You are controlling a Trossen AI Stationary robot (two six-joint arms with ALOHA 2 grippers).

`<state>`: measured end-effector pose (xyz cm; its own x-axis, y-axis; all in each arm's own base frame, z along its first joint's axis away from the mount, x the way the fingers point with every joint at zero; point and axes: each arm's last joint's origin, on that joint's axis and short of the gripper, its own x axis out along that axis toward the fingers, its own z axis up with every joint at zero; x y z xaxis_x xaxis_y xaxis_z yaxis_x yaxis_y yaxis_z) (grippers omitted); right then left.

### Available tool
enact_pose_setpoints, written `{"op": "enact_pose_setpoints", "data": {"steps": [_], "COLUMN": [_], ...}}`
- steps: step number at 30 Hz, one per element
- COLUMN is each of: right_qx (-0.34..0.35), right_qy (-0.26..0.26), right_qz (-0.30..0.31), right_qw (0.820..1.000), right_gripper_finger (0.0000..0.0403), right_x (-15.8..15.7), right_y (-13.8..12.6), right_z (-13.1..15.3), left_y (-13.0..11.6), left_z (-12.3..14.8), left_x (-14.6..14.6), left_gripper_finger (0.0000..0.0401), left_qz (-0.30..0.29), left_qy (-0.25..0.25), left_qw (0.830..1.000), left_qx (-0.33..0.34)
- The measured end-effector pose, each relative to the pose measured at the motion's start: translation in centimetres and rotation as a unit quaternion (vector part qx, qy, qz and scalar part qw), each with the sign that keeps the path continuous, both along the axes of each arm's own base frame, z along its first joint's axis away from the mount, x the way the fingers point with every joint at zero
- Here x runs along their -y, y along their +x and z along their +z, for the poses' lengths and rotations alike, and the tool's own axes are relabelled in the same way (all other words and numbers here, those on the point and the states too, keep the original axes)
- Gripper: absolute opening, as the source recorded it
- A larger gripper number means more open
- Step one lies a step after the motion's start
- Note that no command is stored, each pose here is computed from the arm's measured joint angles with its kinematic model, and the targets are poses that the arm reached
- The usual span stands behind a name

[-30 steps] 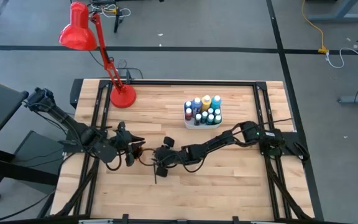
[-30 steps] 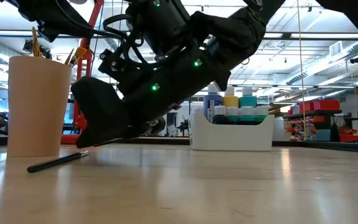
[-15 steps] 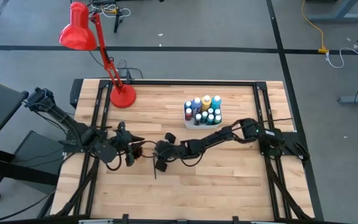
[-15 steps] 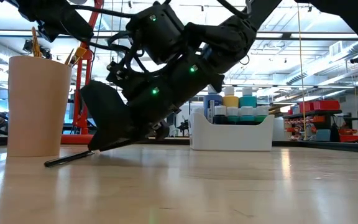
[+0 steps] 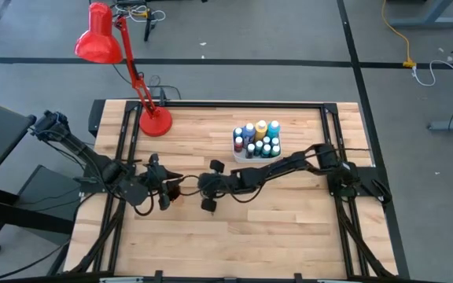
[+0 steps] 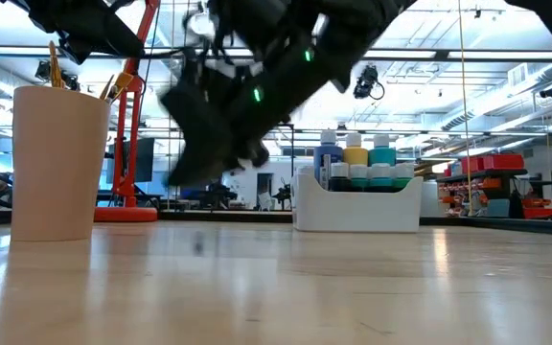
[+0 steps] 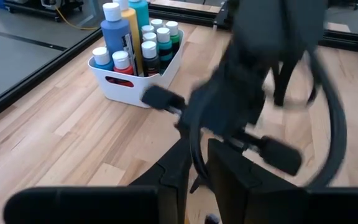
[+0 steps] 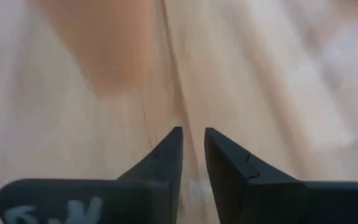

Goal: Pick & Place Paint Supplies
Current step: Put the silver paint brush into the orange cup

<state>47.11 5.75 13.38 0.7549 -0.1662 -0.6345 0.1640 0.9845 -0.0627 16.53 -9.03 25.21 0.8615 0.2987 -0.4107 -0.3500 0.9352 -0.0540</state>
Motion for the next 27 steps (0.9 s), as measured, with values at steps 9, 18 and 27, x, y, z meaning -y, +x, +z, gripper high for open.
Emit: {"op": "enact_pose_setpoints", "data": {"steps": [9, 18, 27], "right_qx": [-0.034, -0.199, -0.198], "right_qy": [0.0, 0.063, 0.061], "right_qz": [-0.091, -0.143, -0.15], "right_qw": [0.995, 0.967, 0.967], "right_gripper_finger": [0.0148, 0.0196, 0.0197], "right_x": [1.1, 2.5, 2.8], "right_y": [-0.8, -3.9, -7.4], "right_z": [0.2, -0.5, 7.6], "left_y": [0.0, 0.0, 0.0], "left_z": [0.0, 0.0, 0.0], "left_x": [0.0, 0.0, 0.0], "left_gripper_finger": [0.0066, 0.0066, 0.0066], "left_qz": [0.0, 0.002, 0.002], "left_qy": [0.0, -0.004, -0.004], "left_qw": [1.0, 1.0, 1.0], "left_qx": [-0.001, 0.001, 0.001]}}
